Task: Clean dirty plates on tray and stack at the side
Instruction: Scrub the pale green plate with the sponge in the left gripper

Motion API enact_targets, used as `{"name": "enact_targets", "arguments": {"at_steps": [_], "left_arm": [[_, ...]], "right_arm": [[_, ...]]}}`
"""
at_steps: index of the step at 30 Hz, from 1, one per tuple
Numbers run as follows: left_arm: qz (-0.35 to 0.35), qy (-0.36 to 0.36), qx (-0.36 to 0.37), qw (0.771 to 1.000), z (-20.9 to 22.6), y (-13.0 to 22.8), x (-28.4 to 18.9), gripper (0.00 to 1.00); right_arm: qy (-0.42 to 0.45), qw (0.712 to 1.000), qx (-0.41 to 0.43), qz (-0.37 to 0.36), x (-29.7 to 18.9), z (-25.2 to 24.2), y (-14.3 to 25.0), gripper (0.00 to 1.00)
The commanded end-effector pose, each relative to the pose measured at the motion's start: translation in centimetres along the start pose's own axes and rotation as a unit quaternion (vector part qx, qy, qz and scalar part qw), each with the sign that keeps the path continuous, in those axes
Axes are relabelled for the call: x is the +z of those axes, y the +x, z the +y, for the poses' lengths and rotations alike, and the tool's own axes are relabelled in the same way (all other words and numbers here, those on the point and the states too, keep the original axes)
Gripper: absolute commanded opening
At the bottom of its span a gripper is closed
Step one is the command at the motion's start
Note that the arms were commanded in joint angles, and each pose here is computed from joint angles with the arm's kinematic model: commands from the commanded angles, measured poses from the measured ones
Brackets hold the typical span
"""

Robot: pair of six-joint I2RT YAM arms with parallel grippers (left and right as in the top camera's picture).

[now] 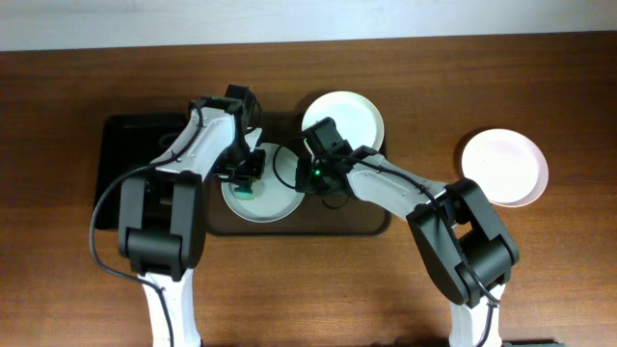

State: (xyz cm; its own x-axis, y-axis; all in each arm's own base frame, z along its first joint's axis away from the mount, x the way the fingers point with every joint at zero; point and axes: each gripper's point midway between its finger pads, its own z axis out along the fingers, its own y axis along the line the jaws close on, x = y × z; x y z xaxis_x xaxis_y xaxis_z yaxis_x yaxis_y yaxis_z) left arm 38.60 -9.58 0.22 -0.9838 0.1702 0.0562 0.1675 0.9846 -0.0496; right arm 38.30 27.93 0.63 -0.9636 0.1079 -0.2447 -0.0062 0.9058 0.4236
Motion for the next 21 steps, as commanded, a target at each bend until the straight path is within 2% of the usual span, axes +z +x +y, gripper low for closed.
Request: {"name": "enact_targets", "arguments": {"at_steps": [1, 3, 6, 7, 9, 11, 12, 14, 16, 18, 21], "left_arm": [[0.033, -0.11, -0.061, 0.992, 4.3, 2.7, 4.9, 0.01], [0.007, -0.134, -0.089, 0.987, 5.2, 2.1, 5.6, 0.01], [-0.038, -0.135, -0.095, 0.986, 5.4, 0.3, 6.0, 0.01], [-0.039, -0.134, -0.095, 0.986, 5.3, 0.3, 6.0, 0.01], [0.01, -0.106, -0.092, 0.99, 4.3, 2.5, 6.2, 0.01], [0.047, -0.044, -0.049, 0.997, 2.2, 3.9, 6.4, 0.01], [0.068, 0.028, 0.014, 0.997, -0.2, 4.8, 6.4, 0.01], [0.088, 0.063, 0.06, 0.992, -1.5, 5.9, 6.2, 0.01], [0.082, 0.058, 0.075, 0.992, -1.6, 5.8, 6.5, 0.01], [0.039, 0.051, 0.072, 0.995, -1.5, 3.9, 7.1, 0.01], [-0.026, 0.001, 0.003, 1.0, 0.0, 1.1, 8.0, 0.01]], "right_arm": [[0.018, 1.0, 0.011, 0.012, 1.0, -1.3, 0.5, 0.04], [0.018, 1.0, 0.011, 0.012, 1.0, -1.3, 0.5, 0.04], [0.018, 1.0, 0.011, 0.012, 1.0, -1.3, 0.5, 0.04], [0.018, 1.0, 0.011, 0.012, 1.0, -1.3, 0.5, 0.04], [0.018, 1.0, 0.011, 0.012, 1.0, -1.3, 0.5, 0.04], [0.018, 1.0, 0.011, 0.012, 1.0, -1.3, 0.4, 0.04], [0.018, 1.0, 0.011, 0.012, 1.0, -1.3, 0.5, 0.04], [0.018, 1.0, 0.011, 0.012, 1.0, -1.3, 0.5, 0.04], [0.018, 1.0, 0.011, 0.012, 1.0, -1.3, 0.5, 0.04], [0.018, 1.0, 0.011, 0.012, 1.0, -1.3, 0.5, 0.04], [0.018, 1.0, 0.011, 0.012, 1.0, -1.3, 0.5, 0.04]]}}
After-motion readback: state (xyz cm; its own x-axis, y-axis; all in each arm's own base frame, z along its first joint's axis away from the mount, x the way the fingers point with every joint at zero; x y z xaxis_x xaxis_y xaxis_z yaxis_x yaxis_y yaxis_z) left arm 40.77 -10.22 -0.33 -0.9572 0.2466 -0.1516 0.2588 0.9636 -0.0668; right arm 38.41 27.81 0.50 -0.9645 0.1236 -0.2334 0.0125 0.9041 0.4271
